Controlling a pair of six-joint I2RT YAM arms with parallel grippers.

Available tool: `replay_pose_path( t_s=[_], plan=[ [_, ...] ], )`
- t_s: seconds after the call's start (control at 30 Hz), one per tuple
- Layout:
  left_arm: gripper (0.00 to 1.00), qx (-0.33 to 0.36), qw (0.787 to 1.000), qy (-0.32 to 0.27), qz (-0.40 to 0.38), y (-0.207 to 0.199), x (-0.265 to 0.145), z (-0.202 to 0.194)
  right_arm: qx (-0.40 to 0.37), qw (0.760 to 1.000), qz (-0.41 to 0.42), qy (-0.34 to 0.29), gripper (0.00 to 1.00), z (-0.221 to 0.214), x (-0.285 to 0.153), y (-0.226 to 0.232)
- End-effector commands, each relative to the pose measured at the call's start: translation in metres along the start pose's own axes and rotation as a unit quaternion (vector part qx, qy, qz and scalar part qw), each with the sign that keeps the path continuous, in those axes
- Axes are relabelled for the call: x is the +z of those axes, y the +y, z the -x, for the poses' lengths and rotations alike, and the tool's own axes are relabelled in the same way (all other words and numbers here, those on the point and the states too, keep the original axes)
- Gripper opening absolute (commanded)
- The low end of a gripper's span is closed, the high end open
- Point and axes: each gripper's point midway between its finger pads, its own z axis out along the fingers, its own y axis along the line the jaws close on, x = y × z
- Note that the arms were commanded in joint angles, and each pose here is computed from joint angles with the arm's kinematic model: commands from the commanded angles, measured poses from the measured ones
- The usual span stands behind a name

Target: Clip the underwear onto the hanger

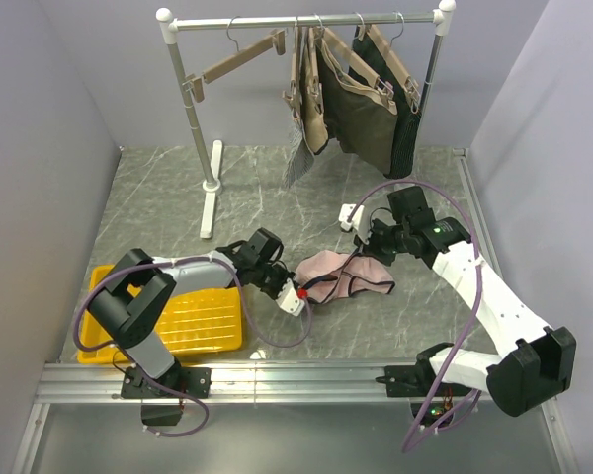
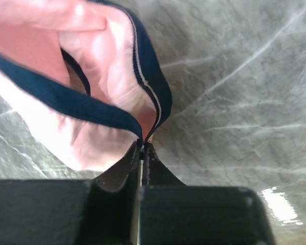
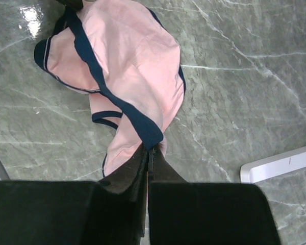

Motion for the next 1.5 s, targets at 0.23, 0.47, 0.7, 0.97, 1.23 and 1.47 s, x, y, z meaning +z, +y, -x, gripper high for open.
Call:
replay_pose_path(
  t_s=[0.23, 0.47, 0.7, 0.97, 1.23, 1.47],
  plan=[
    [0.00, -0.234, 0.964, -0.100, 0.074, 0.033, -0.098, 0.087, -0.003, 1.000, 0.015, -0.001, 0.00, -0.012, -0.021, 0.018],
    [0.00, -0.348, 0.923, -0.133, 0.101, 0.019, -0.153, 0.136, -0.001, 0.998, 0.060, -0.033, 0.00, -0.007, -0.046, 0.059],
    [0.00, -0.433, 0.881, -0.167, 0.089, 0.009, -0.188, 0.176, 0.014, 0.988, 0.137, -0.076, 0.00, -0.004, -0.060, 0.109],
    [0.00, -0.639, 0.754, -0.035, 0.151, 0.063, -0.143, 0.089, 0.121, 0.975, 0.164, -0.085, 0.02, 0.006, -0.013, 0.059],
    [0.00, -0.747, 0.652, 0.007, 0.126, 0.095, -0.082, 0.001, 0.313, 0.933, 0.172, -0.045, 0.23, -0.034, 0.035, -0.028],
    [0.00, -0.766, 0.610, 0.053, 0.196, 0.115, -0.083, -0.075, 0.405, 0.913, 0.054, 0.014, 0.51, -0.075, 0.052, -0.079]
  ],
)
